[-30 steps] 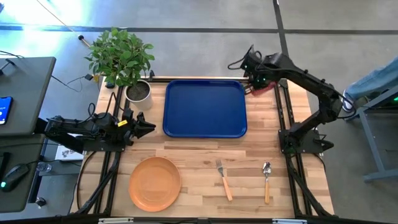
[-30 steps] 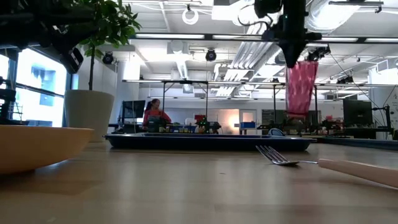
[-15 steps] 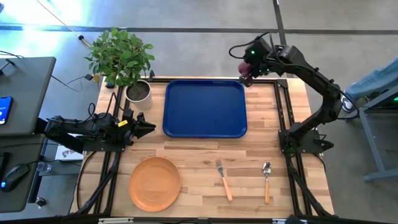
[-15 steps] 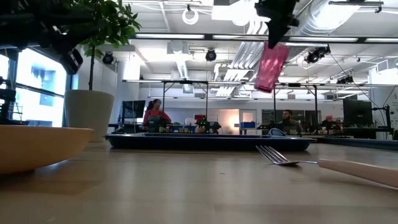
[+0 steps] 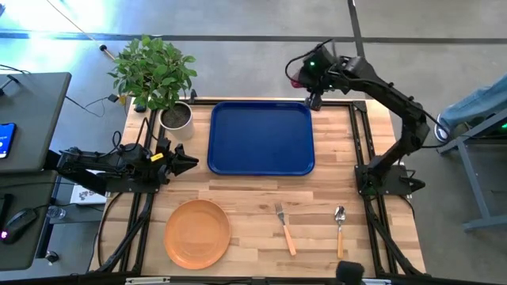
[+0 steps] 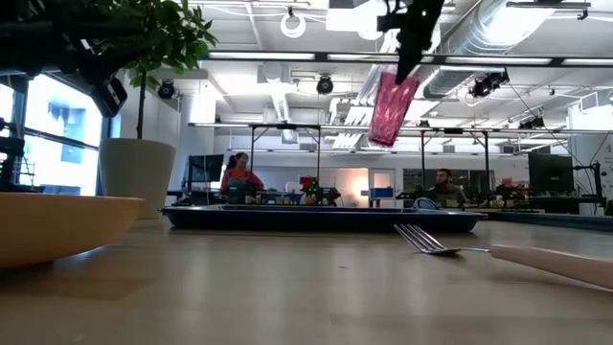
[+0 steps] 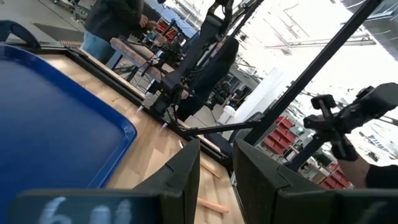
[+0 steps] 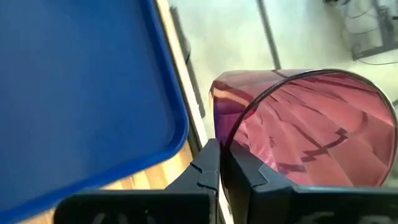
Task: Pick and place plate/cup/fork/spoon on tray
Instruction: Put the cup on the top right of the tray
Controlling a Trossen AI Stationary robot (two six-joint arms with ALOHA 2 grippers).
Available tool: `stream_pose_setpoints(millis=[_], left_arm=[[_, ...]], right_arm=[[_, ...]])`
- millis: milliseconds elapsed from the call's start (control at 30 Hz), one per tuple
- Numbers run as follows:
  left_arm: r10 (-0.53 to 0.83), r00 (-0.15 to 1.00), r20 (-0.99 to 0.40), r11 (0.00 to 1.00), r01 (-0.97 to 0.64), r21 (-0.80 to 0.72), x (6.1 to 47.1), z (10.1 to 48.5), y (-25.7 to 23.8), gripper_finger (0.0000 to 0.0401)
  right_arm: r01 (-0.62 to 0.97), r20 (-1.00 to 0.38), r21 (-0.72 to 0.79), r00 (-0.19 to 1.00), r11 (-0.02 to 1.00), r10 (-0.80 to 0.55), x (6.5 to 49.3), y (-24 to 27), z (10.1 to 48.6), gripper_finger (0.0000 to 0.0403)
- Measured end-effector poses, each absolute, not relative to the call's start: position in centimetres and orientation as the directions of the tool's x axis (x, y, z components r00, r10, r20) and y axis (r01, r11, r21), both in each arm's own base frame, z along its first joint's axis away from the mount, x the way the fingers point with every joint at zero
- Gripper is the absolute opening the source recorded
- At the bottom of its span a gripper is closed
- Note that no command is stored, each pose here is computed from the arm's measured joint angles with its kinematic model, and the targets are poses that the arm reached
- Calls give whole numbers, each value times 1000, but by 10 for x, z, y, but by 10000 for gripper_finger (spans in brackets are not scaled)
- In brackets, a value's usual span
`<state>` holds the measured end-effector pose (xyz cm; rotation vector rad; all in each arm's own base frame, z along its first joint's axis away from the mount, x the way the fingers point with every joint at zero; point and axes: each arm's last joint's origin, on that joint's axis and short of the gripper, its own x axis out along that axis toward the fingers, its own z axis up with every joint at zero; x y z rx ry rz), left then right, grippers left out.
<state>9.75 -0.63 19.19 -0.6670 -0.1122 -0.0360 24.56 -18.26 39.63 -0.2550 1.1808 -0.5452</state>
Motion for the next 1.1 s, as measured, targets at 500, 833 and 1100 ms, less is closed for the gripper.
stream_pose_setpoints(millis=[500,833,1100], left_arm=[[8,993,115,771,67,-633,98,192,-6,87],[9,993,116,771,66,-633,98,192,-6,87],[9,993,116,771,67,-633,98,192,-6,87]], right_arm=[[250,-957,-250,83,936,-278,282,-199,328,0],[388,-974,-188,46,902,-223,306,-196,302,0],[472,-975,-172,46,865,-219,318,-200,288,0]])
